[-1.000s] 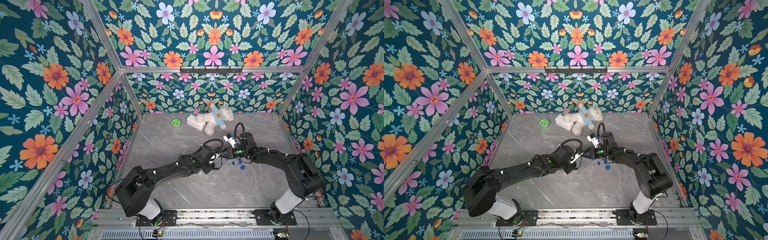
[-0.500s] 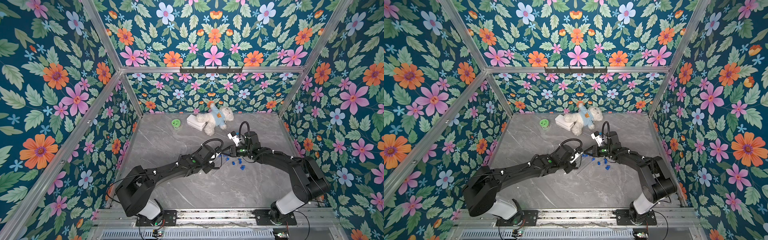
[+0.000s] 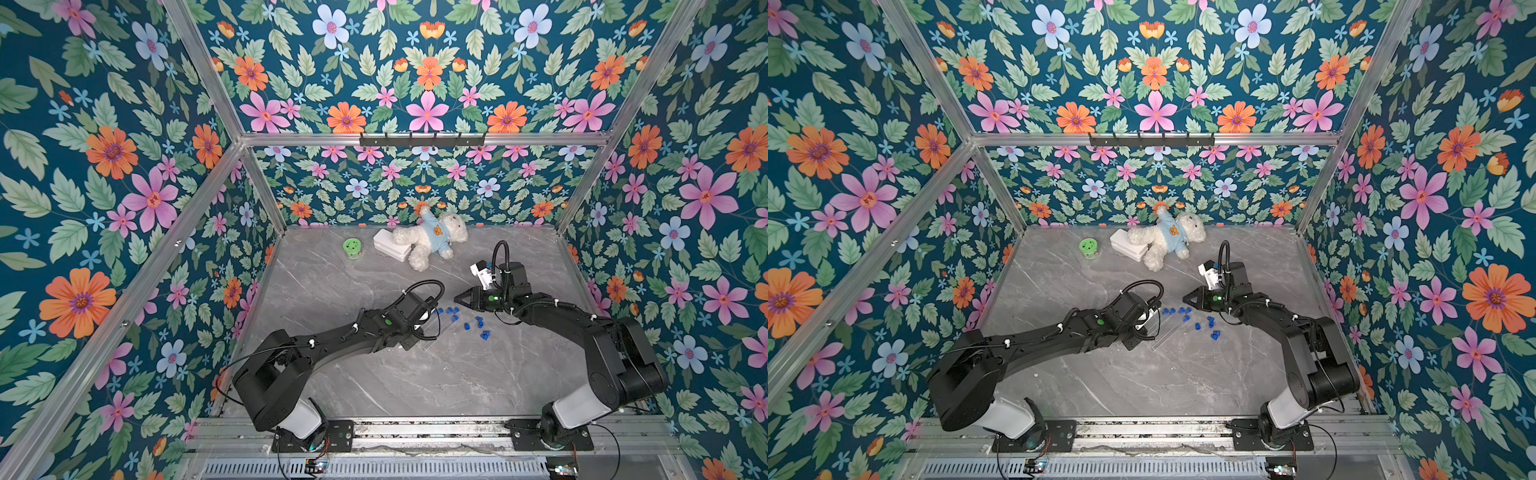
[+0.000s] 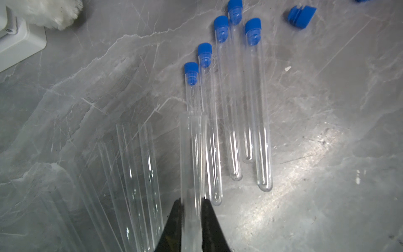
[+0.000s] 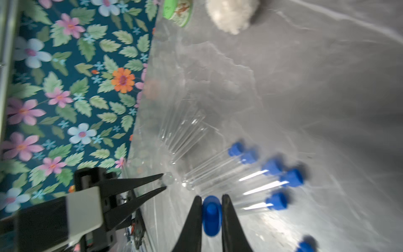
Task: Remove stoppers from test tubes
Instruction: Open the stopper on the test tube, then place the stopper at the center of the board, then place the test tube at the center of the board.
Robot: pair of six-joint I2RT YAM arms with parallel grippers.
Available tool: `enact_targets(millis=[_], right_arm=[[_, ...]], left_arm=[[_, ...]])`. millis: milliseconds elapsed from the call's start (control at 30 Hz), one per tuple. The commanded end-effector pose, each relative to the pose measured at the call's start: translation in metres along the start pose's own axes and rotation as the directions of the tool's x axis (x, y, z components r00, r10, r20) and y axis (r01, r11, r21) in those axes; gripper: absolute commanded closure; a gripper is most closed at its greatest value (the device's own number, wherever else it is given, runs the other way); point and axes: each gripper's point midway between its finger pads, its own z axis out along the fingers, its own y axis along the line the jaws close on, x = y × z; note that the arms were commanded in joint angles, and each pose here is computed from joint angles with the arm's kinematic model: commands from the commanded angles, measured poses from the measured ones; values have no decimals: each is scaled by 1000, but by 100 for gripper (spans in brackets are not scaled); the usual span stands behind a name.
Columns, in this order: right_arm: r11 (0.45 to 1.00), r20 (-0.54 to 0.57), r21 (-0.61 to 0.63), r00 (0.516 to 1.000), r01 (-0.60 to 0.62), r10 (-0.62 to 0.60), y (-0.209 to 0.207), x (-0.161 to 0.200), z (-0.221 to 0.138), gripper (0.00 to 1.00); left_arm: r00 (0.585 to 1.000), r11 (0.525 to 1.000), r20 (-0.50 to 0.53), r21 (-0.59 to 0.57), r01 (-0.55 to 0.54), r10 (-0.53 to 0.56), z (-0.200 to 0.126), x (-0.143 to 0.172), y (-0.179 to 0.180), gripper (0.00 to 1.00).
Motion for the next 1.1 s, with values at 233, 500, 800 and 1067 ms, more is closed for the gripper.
enact_targets(millis=[233, 500, 800, 1067], right_arm=[[967, -74, 252, 996, -29, 49, -51, 18, -1, 100], [944, -105, 328, 992, -26, 64, -68, 25, 0, 100], [930, -139, 367, 986, -30, 87, -82, 33, 6, 94], [915, -157, 404, 985, -3, 73, -87, 36, 7, 90]], left_arm=[[998, 998, -39, -42, 48, -49, 10, 1, 12, 100], [994, 996, -83, -62, 69, -74, 26, 3, 20, 100], [989, 995, -117, -61, 79, -86, 37, 7, 27, 100], [985, 994, -144, -60, 87, -95, 45, 11, 30, 100]])
